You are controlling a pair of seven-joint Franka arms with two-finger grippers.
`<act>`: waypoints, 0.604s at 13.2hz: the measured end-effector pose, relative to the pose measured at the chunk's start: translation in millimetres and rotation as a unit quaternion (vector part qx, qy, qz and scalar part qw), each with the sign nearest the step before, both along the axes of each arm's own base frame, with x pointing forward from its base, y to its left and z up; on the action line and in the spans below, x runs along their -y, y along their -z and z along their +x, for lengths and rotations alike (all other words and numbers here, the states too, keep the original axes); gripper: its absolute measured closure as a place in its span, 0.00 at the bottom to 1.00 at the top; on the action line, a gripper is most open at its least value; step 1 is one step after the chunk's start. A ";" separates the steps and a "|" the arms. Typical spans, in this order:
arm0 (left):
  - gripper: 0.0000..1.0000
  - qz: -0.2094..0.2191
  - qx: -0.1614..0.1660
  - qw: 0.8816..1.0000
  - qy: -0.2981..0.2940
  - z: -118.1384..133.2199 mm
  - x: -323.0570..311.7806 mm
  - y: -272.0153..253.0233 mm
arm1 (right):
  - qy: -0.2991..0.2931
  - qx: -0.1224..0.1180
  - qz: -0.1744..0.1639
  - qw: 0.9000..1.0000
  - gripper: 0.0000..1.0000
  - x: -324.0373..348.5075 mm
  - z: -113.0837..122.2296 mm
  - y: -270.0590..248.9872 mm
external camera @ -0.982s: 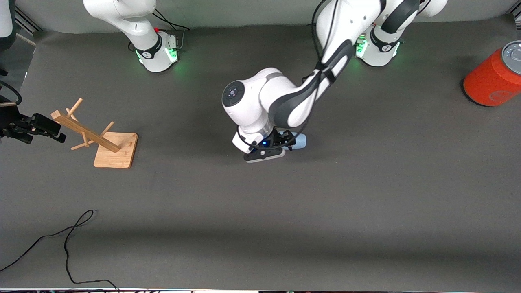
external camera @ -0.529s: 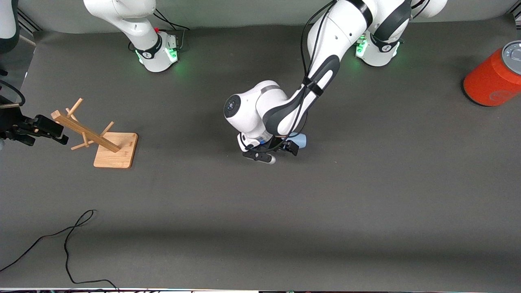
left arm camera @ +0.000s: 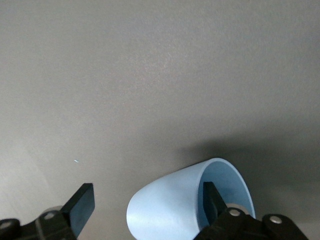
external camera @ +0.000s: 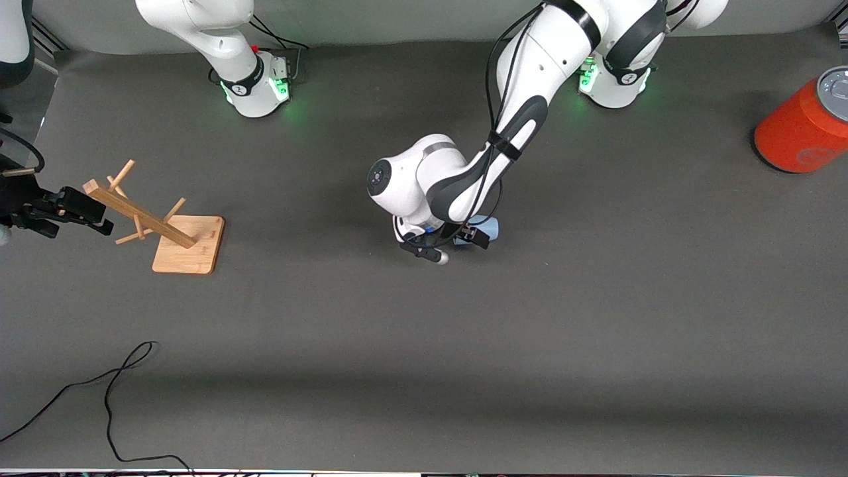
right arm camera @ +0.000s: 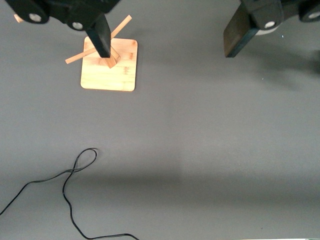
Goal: Rotate and upright cup with both arms
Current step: 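Rotate the cup with the left gripper until its opening faces up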
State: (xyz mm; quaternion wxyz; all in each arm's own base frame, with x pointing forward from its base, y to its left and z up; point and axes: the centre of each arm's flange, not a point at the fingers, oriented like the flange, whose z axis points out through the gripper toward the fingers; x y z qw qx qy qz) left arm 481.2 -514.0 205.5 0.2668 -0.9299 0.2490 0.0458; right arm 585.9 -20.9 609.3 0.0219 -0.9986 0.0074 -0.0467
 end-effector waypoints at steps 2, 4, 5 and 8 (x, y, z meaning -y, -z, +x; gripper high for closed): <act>0.12 0.001 -0.005 1.000 0.008 1.4 -1.1 -0.2 | 0.000 0.000 0.000 1.000 0.00 0.0 0.0 -0.1; 0.40 0.001 -0.009 1.000 0.014 2.7 -2.2 -0.3 | -0.001 0.001 0.000 1.000 0.00 -0.1 -0.2 -0.6; 0.52 0.002 -0.011 1.000 0.017 3.1 -2.6 -0.5 | -0.001 0.001 0.000 1.000 0.00 -0.6 -0.4 -1.2; 0.86 0.010 -0.026 0.999 0.032 8.3 -7.4 -5.2 | -0.003 0.003 0.000 1.000 0.00 -2.7 -1.1 -3.0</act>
